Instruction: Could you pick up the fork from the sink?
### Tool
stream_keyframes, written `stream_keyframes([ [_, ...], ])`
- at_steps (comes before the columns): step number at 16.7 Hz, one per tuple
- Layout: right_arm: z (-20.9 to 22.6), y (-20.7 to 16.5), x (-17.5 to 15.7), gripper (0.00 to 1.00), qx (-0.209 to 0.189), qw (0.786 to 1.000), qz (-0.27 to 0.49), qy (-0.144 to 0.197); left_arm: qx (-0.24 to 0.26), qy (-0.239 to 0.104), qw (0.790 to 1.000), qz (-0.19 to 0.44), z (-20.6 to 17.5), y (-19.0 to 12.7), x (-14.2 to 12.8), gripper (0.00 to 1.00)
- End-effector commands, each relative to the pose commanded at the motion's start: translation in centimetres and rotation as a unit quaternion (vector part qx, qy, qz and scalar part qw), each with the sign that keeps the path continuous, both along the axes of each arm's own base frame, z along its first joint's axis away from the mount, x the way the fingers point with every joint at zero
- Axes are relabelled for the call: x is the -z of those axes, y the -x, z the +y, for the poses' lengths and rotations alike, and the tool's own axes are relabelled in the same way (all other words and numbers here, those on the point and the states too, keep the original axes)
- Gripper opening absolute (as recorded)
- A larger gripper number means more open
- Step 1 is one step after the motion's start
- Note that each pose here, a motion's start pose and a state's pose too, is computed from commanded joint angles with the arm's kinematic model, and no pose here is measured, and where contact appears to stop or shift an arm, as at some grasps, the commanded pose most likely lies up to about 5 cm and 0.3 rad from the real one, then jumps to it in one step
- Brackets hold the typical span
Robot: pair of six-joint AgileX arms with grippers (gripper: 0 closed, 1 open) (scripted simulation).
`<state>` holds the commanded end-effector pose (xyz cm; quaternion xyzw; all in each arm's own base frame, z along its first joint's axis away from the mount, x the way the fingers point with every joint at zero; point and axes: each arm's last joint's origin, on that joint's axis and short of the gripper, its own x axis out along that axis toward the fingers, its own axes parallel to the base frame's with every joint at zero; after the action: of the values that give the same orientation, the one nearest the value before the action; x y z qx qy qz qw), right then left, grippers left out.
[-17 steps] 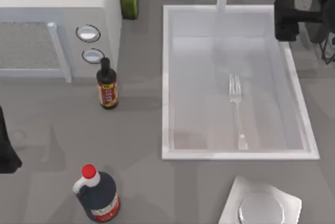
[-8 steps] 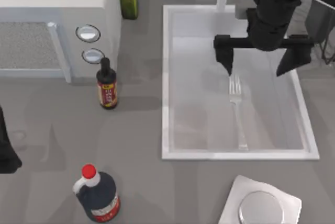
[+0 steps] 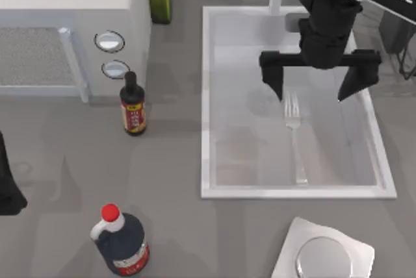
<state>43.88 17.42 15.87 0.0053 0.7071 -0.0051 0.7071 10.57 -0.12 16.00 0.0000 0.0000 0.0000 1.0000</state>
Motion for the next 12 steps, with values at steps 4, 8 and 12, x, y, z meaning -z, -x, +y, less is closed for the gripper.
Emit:
stream_keyframes([
  [4,0.1,-0.3,2.7,1.0,0.0,1.0,0.003,0.001,0.0,0.0,1.0,0.0,0.0,0.0,0.0,1.0],
  [8,0.4,-0.6,9.2,1.0,-0.002,1.0,-0.007,-0.003,0.0,0.0,1.0,0.0,0.0,0.0,0.0,1.0],
  [12,0.3,0.0,14.3,1.0,-0.002,1.0,-0.002,-0.001,0.0,0.0,1.0,0.0,0.0,0.0,0.0,1.0],
])
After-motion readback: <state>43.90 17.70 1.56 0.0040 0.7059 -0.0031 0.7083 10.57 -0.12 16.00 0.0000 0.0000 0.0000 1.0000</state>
